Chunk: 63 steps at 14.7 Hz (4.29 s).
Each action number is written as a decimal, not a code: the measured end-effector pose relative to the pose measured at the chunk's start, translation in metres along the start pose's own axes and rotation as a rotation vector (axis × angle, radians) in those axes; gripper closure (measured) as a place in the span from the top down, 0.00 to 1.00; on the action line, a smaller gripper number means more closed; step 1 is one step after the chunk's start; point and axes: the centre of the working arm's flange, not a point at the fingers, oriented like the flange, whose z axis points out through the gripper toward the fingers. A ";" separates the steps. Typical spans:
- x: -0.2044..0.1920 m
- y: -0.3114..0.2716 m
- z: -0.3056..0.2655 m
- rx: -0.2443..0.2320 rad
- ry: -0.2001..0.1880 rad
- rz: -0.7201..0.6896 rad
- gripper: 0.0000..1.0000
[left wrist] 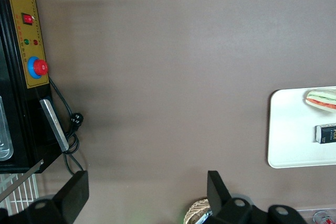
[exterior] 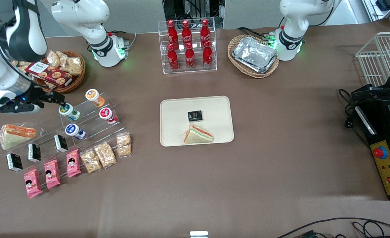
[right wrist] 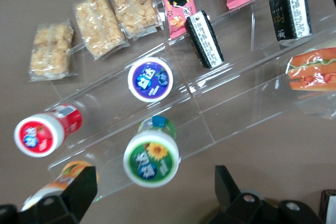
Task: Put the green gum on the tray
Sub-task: 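Lower the right gripper and close it on the green-label gum bottle, then lift the green gum bottle out of the rack with the right gripper, then carry the held bottle over the cream tray beside the black tissue pack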
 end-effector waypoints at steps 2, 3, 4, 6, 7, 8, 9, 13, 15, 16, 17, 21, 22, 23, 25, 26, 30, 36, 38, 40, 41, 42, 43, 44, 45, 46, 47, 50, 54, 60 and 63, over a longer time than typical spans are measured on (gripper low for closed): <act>0.001 0.002 0.020 -0.001 -0.004 -0.001 1.00; 0.000 0.001 0.026 -0.001 -0.009 -0.002 1.00; 0.000 0.001 0.031 -0.001 -0.014 -0.002 1.00; 0.000 0.001 0.038 -0.001 -0.021 -0.002 1.00; -0.001 0.001 0.042 -0.001 -0.024 -0.002 1.00; -0.001 0.001 0.044 -0.001 -0.024 -0.002 1.00; -0.001 0.001 0.047 -0.001 -0.024 -0.001 1.00; -0.003 0.000 0.053 0.001 -0.027 -0.001 1.00; -0.004 -0.001 0.054 0.003 -0.030 -0.001 1.00; -0.004 -0.002 0.056 0.004 -0.033 -0.001 1.00; -0.005 -0.002 0.058 0.004 -0.036 -0.002 1.00; -0.008 -0.004 0.064 0.005 -0.047 -0.003 0.99; -0.009 -0.004 0.065 0.006 -0.050 -0.004 0.99; -0.010 -0.005 0.066 0.006 -0.053 -0.005 0.98; -0.010 -0.006 0.067 0.005 -0.054 -0.008 0.96; -0.010 -0.007 0.067 0.005 -0.054 -0.009 0.95; -0.010 -0.007 0.067 0.005 -0.055 -0.009 0.70; -0.010 -0.007 0.067 0.006 -0.055 -0.008 0.59; -0.009 -0.007 0.064 0.005 -0.049 -0.008 0.59; -0.006 -0.006 0.054 0.003 -0.028 -0.008 0.59; -0.003 -0.006 0.044 0.003 -0.017 -0.007 0.59; 0.000 -0.004 0.029 0.003 -0.014 -0.006 0.59; 0.002 -0.003 0.008 0.006 -0.026 -0.004 0.59; 0.005 -0.002 -0.020 0.009 -0.041 -0.003 0.59; 0.006 -0.001 -0.053 0.010 -0.046 -0.003 0.59; 0.007 -0.002 -0.090 0.009 -0.040 -0.005 0.59; 0.005 -0.007 -0.126 0.006 -0.028 -0.014 0.59; 0.000 -0.053 -0.197 -0.019 0.020 -0.024 0.59; -0.013 -0.202 -0.215 -0.060 0.058 0.055 0.59; -0.014 -0.354 -0.136 0.056 -0.028 0.116 0.59; -0.002 -0.387 -0.047 0.088 -0.042 0.092 0.59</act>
